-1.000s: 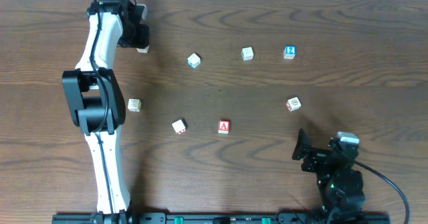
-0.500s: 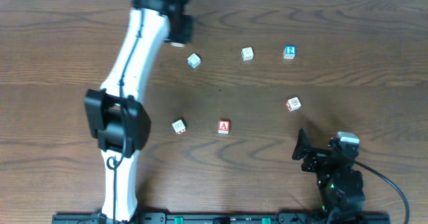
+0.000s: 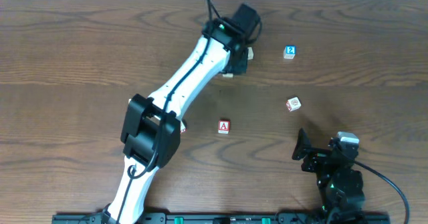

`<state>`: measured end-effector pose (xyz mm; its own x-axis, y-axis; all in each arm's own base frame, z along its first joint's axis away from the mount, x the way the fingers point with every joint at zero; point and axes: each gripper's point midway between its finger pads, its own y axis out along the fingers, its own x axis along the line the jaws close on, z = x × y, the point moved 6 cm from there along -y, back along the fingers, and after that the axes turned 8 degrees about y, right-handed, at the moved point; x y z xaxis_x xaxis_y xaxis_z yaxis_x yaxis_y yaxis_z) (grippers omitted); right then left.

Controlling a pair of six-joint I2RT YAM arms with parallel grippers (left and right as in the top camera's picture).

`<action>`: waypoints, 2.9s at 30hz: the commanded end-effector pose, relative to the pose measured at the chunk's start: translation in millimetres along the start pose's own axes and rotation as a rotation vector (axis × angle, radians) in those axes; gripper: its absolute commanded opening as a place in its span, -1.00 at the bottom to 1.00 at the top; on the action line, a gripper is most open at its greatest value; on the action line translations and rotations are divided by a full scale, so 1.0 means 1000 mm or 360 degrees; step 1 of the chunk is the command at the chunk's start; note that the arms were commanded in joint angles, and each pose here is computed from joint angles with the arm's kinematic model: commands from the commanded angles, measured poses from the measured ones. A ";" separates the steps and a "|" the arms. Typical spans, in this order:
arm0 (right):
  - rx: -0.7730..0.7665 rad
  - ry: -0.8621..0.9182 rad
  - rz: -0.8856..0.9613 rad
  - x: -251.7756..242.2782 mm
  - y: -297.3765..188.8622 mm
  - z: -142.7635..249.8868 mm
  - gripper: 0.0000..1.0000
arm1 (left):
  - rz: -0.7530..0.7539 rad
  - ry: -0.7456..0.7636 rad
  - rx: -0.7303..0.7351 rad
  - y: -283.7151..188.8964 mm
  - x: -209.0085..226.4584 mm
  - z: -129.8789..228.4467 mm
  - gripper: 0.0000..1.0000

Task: Spell out Ai2
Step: 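Carry the 'I' block right and set it down mid-table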

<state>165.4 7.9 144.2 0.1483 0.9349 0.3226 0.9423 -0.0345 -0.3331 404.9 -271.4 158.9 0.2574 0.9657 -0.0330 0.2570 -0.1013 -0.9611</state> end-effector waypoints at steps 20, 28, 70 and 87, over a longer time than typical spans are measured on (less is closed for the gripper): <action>-0.0009 -0.0009 0.0011 -0.001 0.000 0.000 0.99 | 0.0008 -0.0176 0.0133 0.059 0.014 0.030 -0.88; -0.0009 -0.0009 0.0011 -0.001 0.000 0.000 0.98 | 0.0003 -0.0219 0.0141 0.071 0.015 0.037 -0.88; -0.0009 -0.0009 0.0011 -0.001 0.000 0.000 0.99 | 0.0014 -0.0167 0.0212 0.085 0.010 0.056 -0.05; -0.0009 -0.0009 0.0011 -0.001 0.000 0.000 0.99 | 0.0009 -0.0068 -0.0006 0.087 0.018 0.029 0.40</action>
<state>165.4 7.9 144.2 0.1482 0.9350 0.3222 0.9423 -0.0345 -0.3331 398.2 -264.5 72.1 0.1910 0.9772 -0.0927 0.2390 -0.1379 -0.9612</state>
